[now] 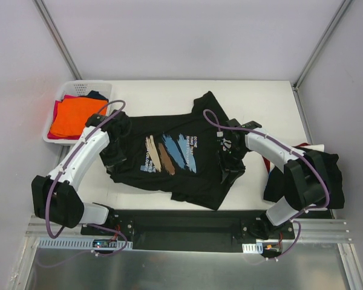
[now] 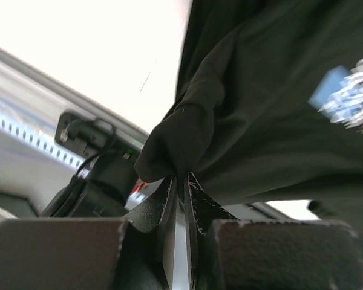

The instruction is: Fold and stack the t-shirts

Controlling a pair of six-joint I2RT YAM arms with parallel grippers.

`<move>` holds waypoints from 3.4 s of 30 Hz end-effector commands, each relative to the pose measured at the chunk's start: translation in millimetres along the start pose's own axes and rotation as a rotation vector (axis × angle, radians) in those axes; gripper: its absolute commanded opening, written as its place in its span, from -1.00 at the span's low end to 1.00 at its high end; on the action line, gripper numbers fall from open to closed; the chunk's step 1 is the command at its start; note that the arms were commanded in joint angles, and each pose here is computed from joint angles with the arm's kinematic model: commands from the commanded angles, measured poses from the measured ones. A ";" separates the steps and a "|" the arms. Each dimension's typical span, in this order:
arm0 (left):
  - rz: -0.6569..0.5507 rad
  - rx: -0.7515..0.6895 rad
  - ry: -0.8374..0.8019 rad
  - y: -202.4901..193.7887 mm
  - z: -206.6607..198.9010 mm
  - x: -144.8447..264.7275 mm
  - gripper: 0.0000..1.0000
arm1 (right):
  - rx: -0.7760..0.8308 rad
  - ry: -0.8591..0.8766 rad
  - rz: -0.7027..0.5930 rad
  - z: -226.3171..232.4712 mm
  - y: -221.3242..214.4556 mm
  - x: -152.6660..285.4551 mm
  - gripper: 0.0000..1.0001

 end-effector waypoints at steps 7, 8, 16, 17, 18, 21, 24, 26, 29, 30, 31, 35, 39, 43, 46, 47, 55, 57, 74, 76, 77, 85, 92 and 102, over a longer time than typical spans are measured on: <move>0.017 -0.056 0.100 1.3 8.5 6.0 -0.78 | 0.005 0.004 -0.021 6.3 2.1 9.7 -0.08; 0.048 -0.068 0.118 -6.5 10.7 -3.5 -0.78 | 0.006 0.002 -0.021 6.6 2.1 10.0 -0.08; 0.118 -0.089 0.120 -36.3 21.9 -31.5 -0.78 | 0.008 0.002 -0.010 8.7 4.1 8.9 -0.08; 0.143 -0.102 0.131 -41.4 23.3 -38.7 -0.76 | 0.009 0.006 -0.012 9.9 5.0 9.3 -0.08; 0.155 -0.113 0.114 -42.2 19.0 -45.8 -0.72 | 0.012 0.005 -0.008 10.6 6.8 9.0 -0.08; 0.257 -0.173 0.068 -50.4 5.4 -60.2 -0.48 | 0.019 0.003 -0.009 12.5 10.3 9.8 -0.08; 0.292 -0.215 0.046 -54.6 -4.8 -60.5 -0.08 | 0.028 0.000 -0.008 14.6 13.2 11.5 -0.08; 0.268 -0.224 0.026 -50.9 -9.8 -53.7 0.48 | 0.028 -0.005 -0.012 14.3 13.9 12.9 -0.08; 0.213 -0.217 0.023 -39.0 -13.3 -38.5 0.81 | 0.032 -0.006 -0.020 15.0 14.7 14.0 -0.08; 0.172 -0.213 0.031 -32.9 -14.0 -34.3 0.86 | 0.034 -0.006 -0.027 15.0 16.6 14.2 -0.08; 0.129 -0.203 0.012 -23.7 -18.7 -23.5 0.87 | 0.036 -0.007 -0.023 15.4 19.4 11.5 -0.09; 0.078 -0.194 0.004 1.3 -42.2 -13.4 0.82 | 0.045 -0.001 -0.034 22.3 45.7 8.7 -0.61; 0.101 -0.199 -0.027 15.7 -71.8 -25.2 0.75 | 0.086 0.049 -0.060 34.7 83.4 1.6 -0.98; 0.126 -0.201 -0.060 20.7 -86.8 -30.4 0.74 | 0.065 0.176 -0.065 57.5 120.4 -7.0 -0.98; 0.135 -0.213 -0.057 18.7 -84.9 -31.3 0.73 | 0.045 0.248 -0.057 67.6 137.3 -19.2 -0.98; 0.127 -0.214 -0.055 18.2 -81.7 -30.4 0.73 | 0.043 0.263 -0.054 69.4 139.4 -22.7 -0.98; 0.134 -0.233 0.013 12.1 -72.4 -43.5 0.74 | 0.015 0.260 -0.033 57.7 154.3 -61.8 -0.98; 0.117 -0.237 0.006 16.4 -76.3 -43.2 0.74 | 0.004 0.253 -0.043 52.0 158.6 -65.1 -0.98; 0.119 -0.223 -0.020 29.3 -94.0 -35.6 0.74 | -0.298 0.269 -0.156 -57.9 181.5 -37.6 -0.98; 0.119 -0.223 -0.022 32.0 -97.8 -35.7 0.74 | -0.308 0.284 -0.161 -60.2 183.4 -34.7 -0.98; 0.120 -0.225 -0.019 32.9 -98.9 -36.2 0.74 | -0.306 0.289 -0.162 -59.0 184.0 -33.9 -0.97; 0.064 -0.235 -0.010 57.1 -118.3 -27.0 0.75 | -0.224 0.386 -0.247 -27.6 177.7 11.1 -0.92; 0.163 -0.206 -0.040 37.9 -117.8 -47.5 0.79 | -0.152 0.477 -0.302 0.8 152.4 62.7 -0.39; 0.212 -0.182 0.008 5.7 -90.6 -76.1 0.83 | -0.114 0.420 -0.223 12.8 76.1 46.1 -0.35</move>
Point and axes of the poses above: each gripper's point midway between its finger pads, its own x axis back along the fingers, its own z axis along the line the jaws close on, y = z × x, the point moved 8 cm from there along x, back along the fingers, and after that the axes turned 1 degree about x, right-handed, at the moved point
